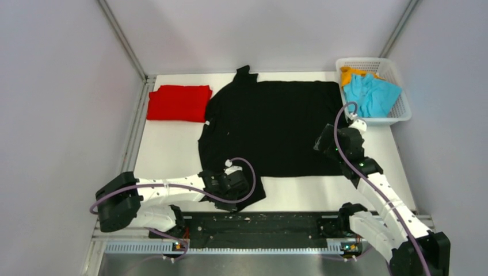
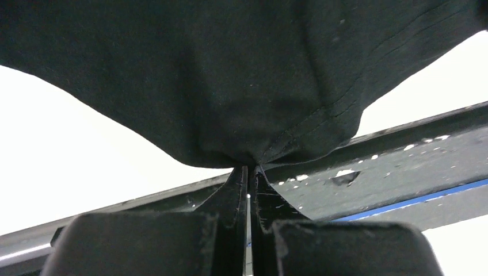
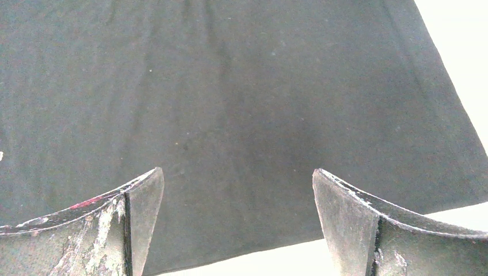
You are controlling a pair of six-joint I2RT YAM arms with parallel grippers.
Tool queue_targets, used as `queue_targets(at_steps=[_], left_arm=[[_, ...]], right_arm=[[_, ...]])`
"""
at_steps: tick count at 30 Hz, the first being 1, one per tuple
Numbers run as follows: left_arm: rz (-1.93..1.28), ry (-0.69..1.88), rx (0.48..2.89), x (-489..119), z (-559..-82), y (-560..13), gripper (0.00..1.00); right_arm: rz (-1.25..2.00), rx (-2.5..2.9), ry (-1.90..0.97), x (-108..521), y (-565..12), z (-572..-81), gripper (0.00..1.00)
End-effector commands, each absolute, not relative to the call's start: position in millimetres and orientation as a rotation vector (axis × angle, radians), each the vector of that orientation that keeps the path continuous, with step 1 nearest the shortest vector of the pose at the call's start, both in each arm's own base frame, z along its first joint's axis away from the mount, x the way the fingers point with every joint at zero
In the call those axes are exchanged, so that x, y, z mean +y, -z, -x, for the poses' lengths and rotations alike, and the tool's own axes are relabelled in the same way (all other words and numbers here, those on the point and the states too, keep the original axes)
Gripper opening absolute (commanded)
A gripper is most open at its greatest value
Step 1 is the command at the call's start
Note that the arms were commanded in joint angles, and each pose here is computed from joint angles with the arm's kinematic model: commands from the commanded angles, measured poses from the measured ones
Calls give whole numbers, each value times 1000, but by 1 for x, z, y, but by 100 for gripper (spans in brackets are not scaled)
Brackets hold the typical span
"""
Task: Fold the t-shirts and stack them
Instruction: Grab the side of the flattened tshirt closest away from the robot with both arms
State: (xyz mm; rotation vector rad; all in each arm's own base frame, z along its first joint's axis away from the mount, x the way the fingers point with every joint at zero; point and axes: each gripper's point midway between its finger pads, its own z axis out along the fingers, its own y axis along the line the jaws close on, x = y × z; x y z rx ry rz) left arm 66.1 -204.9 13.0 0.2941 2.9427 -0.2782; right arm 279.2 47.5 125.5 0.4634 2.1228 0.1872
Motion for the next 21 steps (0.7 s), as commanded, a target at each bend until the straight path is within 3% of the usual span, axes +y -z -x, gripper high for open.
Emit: queue_targets(at_steps=[1,7,12,16,21], left_arm=[[-278,408,2722,-234,-106,-44,0],[-272,560,2586,-253,-136,-68,0],[-236,620,2542,-251,-154,-76,0],[-191,668,2513,-243,-162,-81,0],[-138,657,2464,-225,-166,-88,0]], right_arm=[[-591,2061,-121,20,-147,-276,99],[-836,2143,-156,-18,-117,-253,99],[-1025,2123,17,-54,-106,-228,99],[-1114,2130,13,-52,-89,-223,98],[-1231,2118,72,-58,-63,-210,89]])
